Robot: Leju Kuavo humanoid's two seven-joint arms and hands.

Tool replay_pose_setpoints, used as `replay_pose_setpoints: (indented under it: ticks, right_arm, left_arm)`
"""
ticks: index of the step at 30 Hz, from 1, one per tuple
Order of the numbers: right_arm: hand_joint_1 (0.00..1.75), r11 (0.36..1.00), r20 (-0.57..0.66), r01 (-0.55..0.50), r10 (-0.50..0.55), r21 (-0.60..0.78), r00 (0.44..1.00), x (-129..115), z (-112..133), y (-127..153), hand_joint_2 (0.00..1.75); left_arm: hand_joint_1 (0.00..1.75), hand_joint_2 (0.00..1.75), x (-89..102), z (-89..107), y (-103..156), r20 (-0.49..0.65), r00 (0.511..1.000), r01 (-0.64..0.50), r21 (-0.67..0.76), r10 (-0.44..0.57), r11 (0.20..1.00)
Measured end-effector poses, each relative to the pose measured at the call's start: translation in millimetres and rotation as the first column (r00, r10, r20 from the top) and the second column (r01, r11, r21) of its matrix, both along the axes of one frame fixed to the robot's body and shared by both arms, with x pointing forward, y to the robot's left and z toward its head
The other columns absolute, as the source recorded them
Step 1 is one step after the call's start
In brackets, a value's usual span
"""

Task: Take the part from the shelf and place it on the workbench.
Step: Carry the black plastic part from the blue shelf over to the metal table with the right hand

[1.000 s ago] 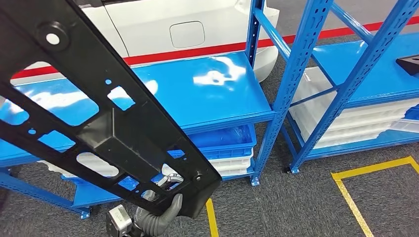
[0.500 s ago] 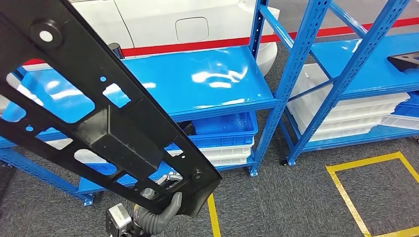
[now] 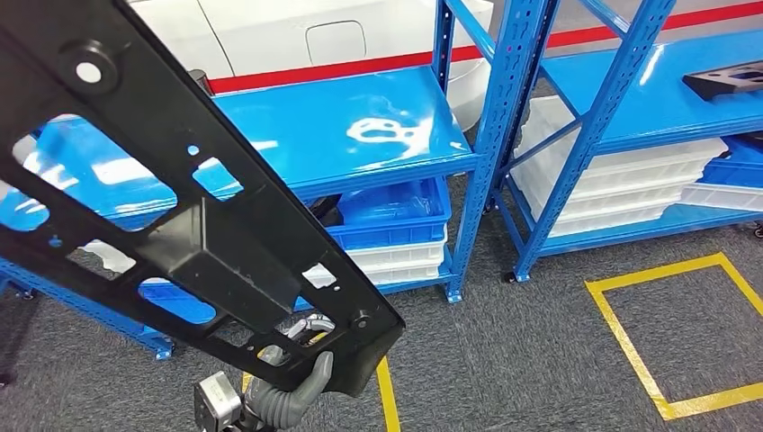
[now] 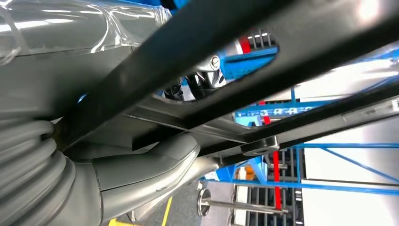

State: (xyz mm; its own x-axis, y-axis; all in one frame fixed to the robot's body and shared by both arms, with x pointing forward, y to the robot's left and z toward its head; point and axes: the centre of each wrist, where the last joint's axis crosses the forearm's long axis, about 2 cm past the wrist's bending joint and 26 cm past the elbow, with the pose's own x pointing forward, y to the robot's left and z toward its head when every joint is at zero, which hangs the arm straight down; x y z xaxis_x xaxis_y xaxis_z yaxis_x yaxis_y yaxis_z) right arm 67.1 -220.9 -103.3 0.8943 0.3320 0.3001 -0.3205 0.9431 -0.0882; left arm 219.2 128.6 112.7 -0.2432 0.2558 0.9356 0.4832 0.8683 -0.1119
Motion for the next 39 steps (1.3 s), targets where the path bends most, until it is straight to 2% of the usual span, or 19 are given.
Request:
replay_pose_setpoints:
  ticks: [39]
  right_arm:
    - [0.0, 1.0, -0.001, 0.005, -0.005, 0.001, 1.0, 0.3, 0.0, -0.1, 0.0]
  left_arm:
    - [1.75, 1.75, -1.1, -0.6, -0.3, -0.002, 1.0, -0.001, -0.005, 0.001, 1.0]
